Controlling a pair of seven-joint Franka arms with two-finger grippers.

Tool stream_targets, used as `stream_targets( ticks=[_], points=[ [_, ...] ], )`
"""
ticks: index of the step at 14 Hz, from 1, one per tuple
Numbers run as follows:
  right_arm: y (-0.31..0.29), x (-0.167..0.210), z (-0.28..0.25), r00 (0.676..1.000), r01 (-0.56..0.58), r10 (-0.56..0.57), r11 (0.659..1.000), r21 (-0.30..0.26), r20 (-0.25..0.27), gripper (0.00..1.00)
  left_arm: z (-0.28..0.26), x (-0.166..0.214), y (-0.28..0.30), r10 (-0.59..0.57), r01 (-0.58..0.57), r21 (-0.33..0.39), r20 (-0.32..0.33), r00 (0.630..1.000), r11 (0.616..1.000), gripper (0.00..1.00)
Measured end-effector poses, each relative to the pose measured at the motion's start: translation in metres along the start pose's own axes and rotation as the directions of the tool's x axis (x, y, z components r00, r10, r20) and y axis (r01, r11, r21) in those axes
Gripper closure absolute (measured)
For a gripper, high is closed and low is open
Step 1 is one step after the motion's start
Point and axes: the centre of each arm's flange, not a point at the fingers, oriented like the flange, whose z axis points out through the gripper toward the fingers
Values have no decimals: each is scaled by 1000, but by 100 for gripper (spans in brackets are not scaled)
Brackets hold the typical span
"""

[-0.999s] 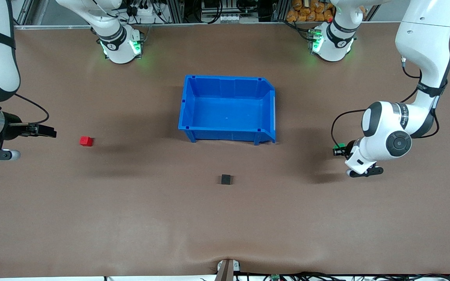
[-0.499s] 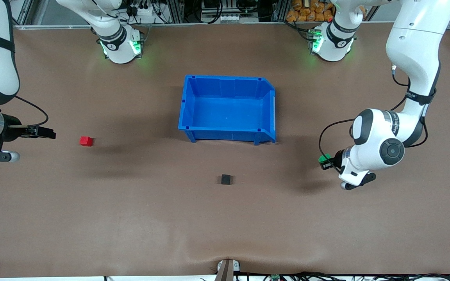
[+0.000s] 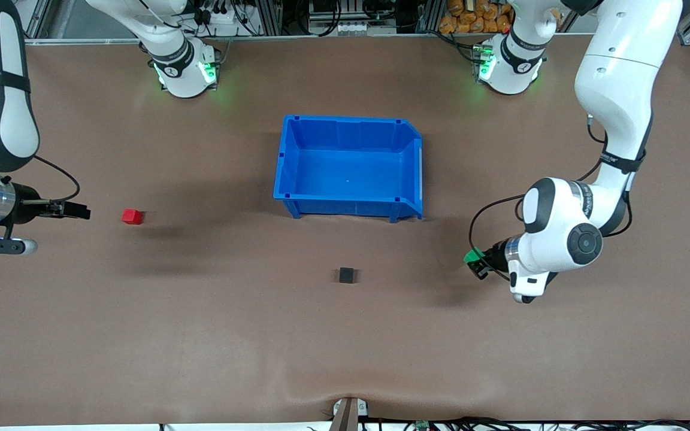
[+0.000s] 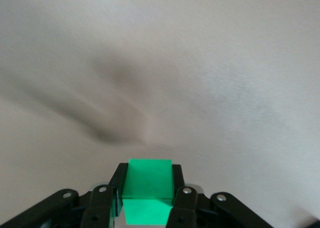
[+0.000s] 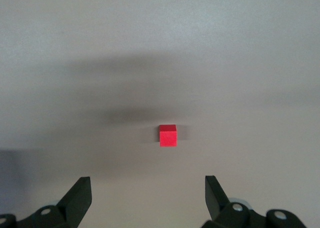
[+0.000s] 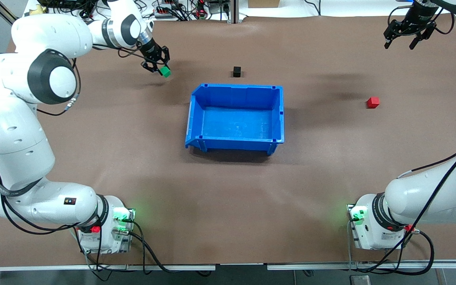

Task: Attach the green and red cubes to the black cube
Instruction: 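Carry the green cube with the left gripper toward the black cube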

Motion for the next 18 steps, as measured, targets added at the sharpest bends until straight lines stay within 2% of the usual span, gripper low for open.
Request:
stream_targets(
  ticks=[4,9,18],
  points=[
    [0,0,5,1000,1,-1,1000,0,0,0,12,-13,17,-139,141,-31,63,988,989,60],
    [0,4,14,1000,1,-1,1000,0,1,0,21,-26,43,-299,308,-56,130,945,950,60],
    [2,14,35,1000,-2,2,1000,-1,12,0,37,-49,85,-494,515,-57,210,844,855,60]
  ],
)
